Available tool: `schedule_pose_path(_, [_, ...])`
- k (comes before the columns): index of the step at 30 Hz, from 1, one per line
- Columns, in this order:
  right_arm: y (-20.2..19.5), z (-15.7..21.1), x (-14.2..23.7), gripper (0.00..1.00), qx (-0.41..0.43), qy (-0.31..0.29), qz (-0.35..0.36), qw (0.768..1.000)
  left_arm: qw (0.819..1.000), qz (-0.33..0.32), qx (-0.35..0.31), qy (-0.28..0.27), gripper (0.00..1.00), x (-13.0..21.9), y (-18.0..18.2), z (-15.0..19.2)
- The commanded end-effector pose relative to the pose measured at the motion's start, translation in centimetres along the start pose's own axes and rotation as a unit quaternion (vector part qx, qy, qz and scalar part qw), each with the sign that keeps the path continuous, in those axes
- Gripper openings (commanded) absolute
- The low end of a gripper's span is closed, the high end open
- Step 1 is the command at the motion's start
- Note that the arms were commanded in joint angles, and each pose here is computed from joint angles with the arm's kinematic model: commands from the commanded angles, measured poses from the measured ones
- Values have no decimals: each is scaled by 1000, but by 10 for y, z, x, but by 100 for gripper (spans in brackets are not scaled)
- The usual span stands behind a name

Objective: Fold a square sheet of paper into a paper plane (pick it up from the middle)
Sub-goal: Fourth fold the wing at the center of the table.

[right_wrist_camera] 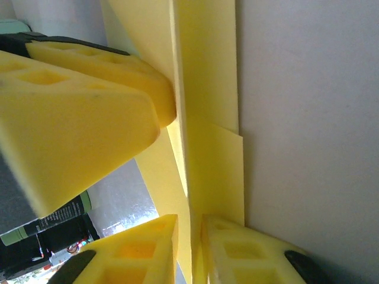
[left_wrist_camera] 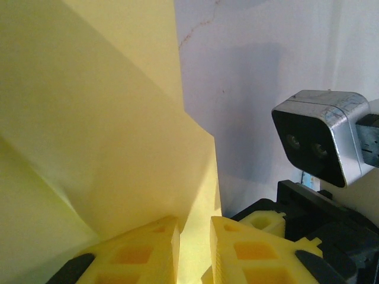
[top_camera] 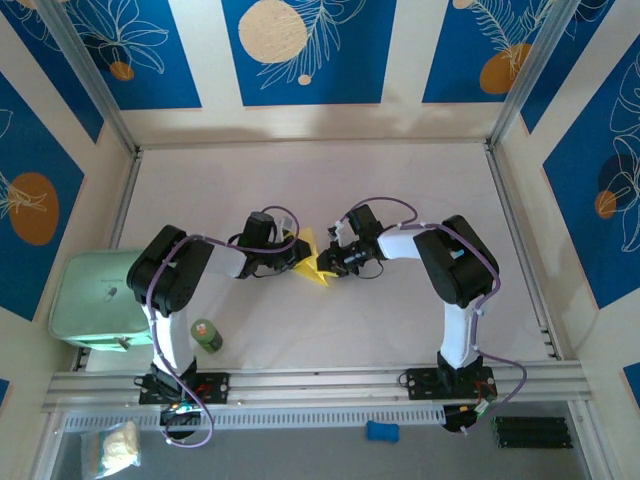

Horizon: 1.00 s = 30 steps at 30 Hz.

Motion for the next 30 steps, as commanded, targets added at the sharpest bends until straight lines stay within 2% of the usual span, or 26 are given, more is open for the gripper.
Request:
schedule_pose_path(1, [5,7,8,20,-13,12,12,1000,1000,-15,-3,3,22,-2,10,5])
schedule_pose_path(14, [17,11,23,24,-13,11,12,1000,1000,-25,2,2,22,-2,14,6])
schedule_pose_path(30, [3,17,11,15,-29,32,27,999,1000,-27,5,3,21,-1,15,8])
Point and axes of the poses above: each hand's point on the last joint's axis, 136 mm out from that joint toward the fingers, its own x axis back along the fingers, its own y axis along the line the jaws close on, z = x × y, the point moved 6 cm from there along x, back along the fingers, and after that the axes turned 6 degrees about -x, right-handed, at the moved point
